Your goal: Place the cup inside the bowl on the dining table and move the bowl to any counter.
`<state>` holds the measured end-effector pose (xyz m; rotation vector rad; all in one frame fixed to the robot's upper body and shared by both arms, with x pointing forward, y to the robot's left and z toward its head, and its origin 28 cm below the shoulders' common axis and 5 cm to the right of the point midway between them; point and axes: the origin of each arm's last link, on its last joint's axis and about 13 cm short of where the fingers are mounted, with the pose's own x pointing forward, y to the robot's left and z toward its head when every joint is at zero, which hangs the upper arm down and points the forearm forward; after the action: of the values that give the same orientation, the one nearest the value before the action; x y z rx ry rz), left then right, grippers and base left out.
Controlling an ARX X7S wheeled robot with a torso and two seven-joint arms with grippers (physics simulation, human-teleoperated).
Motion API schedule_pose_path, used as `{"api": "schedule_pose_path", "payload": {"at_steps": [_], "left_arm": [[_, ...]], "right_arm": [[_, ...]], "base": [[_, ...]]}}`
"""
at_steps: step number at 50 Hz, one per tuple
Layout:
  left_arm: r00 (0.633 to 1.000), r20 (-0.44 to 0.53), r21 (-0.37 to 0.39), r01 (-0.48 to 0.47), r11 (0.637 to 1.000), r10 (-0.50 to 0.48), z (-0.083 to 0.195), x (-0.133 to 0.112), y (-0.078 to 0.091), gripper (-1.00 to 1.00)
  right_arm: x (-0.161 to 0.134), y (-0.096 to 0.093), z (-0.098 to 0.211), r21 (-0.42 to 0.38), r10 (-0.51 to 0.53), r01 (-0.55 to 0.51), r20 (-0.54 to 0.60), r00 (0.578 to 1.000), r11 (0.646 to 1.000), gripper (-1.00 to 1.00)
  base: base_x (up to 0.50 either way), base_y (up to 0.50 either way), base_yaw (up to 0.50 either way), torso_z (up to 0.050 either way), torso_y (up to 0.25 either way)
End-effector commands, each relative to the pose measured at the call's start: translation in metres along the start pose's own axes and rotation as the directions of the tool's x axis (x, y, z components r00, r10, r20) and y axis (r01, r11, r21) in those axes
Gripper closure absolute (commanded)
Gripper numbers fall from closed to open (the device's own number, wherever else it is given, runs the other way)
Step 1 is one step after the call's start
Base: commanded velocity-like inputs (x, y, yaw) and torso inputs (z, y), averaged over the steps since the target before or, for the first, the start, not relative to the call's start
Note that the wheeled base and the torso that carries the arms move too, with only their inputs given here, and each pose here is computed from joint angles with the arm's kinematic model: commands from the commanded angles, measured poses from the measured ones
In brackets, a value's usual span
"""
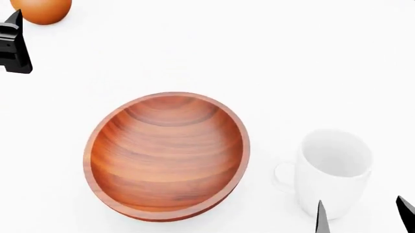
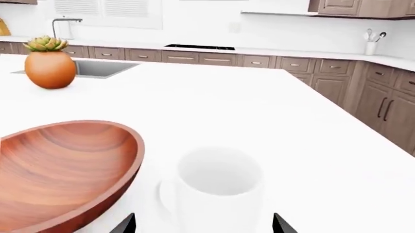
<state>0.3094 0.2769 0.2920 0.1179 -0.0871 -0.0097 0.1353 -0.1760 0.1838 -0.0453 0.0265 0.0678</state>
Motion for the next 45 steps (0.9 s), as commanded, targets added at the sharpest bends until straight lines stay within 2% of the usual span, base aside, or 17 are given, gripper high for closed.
{"api": "schedule_pose_path", "payload": {"at_steps": [1, 8, 17, 45], "left_arm": [[1.000, 0.010, -0.004, 0.007, 1.000, -0.007, -0.004, 0.001, 0.003, -1.00], [1.000, 0.008, -0.001, 0.004, 1.000, -0.004, -0.003, 0.000, 0.007, -1.00], [1.000, 0.008, 0.000, -0.004, 1.000, 0.004, -0.003, -0.001, 0.007, -1.00], [1.000, -0.004, 0.004, -0.015, 1.000, 0.015, -0.008, -0.004, 0.007, -1.00]], "right_arm": [[-0.002, -0.003, -0.008, 0.004, -0.054, 0.054, -0.058, 0.997, 0.999, -1.00], [0.020, -0.006, -0.009, 0.032, -0.054, 0.058, -0.099, 0.994, 0.998, -1.00], [0.044, -0.009, -0.011, 0.022, -0.038, 0.042, -0.148, 0.988, 0.999, -1.00], [0.074, -0.009, -0.021, 0.047, -0.026, 0.036, -0.190, 0.982, 0.998, -1.00]], "base": [[0.00, 0.00, 0.00, 0.000, 0.000], [0.00, 0.00, 0.00, 0.000, 0.000], [0.00, 0.00, 0.00, 0.000, 0.000], [0.00, 0.00, 0.00, 0.000, 0.000]]}}
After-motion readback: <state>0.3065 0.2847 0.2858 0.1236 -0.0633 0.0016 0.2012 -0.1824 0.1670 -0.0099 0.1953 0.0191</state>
